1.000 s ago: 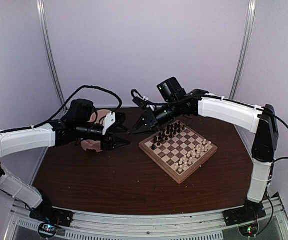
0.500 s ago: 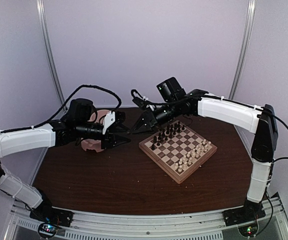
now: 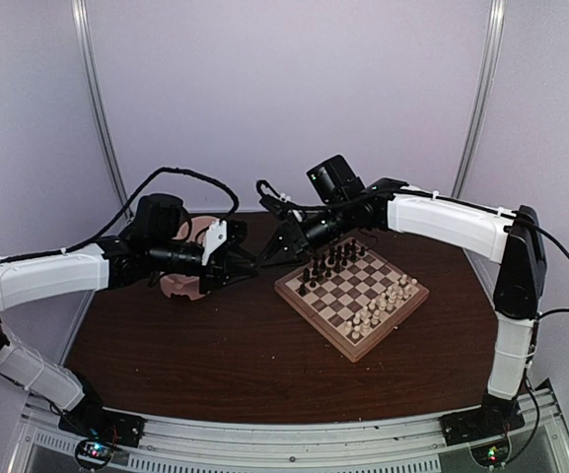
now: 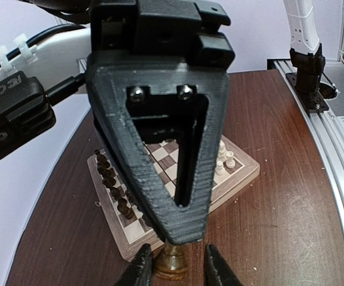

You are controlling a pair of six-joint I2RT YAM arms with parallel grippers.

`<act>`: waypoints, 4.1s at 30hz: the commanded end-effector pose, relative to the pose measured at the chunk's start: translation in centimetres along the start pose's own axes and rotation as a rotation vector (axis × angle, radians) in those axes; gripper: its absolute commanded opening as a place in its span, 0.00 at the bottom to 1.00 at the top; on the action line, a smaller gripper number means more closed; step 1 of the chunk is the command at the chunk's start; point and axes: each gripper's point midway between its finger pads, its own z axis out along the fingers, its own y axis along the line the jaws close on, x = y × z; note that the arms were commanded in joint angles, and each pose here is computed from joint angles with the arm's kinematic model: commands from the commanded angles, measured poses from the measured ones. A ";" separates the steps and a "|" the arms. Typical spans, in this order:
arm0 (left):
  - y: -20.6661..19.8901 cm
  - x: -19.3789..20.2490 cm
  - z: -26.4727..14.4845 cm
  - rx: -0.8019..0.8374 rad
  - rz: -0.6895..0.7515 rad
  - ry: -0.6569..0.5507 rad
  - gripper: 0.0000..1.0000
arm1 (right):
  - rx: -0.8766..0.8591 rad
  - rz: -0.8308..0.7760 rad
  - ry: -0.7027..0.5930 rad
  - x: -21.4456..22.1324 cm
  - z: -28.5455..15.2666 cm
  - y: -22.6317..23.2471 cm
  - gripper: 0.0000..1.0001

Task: Set up the chess pieces on the board
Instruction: Pass from the right arm to the left, then pass from the left arm to the right

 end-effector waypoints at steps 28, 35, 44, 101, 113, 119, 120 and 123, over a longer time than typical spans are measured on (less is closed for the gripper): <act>2.9 -2.5 -0.1 -0.132 -0.148 -0.094 0.00 | 0.140 -0.093 -0.165 -1.8 -2.3 0.2 0.44; 2.5 -2.5 0.6 -0.097 -0.177 -0.128 0.00 | 0.111 -0.080 -0.167 -1.8 -1.9 0.4 0.28; 2.2 -2.4 0.6 -0.079 -0.176 -0.125 0.00 | 0.104 -0.096 -0.193 -2.4 -2.2 0.9 0.29; 2.4 -2.4 0.7 -0.083 -0.171 -0.131 0.00 | 0.095 -0.112 -0.170 -1.8 -2.2 1.1 0.23; 2.3 -2.7 0.8 -0.074 -0.167 -0.141 0.00 | 0.095 -0.117 -0.168 -2.0 -2.2 1.2 0.09; 2.3 -2.5 0.6 -0.087 -0.171 -0.139 0.24 | 0.109 -0.119 -0.164 -2.0 -2.3 1.1 0.03; 2.3 -2.5 0.5 -0.093 -0.170 -0.141 0.30 | 0.125 -0.123 -0.162 -1.9 -2.4 0.8 0.03; 2.7 -2.3 0.0 -0.142 -0.172 -0.135 0.42 | 0.219 -0.145 -0.143 -1.8 -3.1 -0.4 0.03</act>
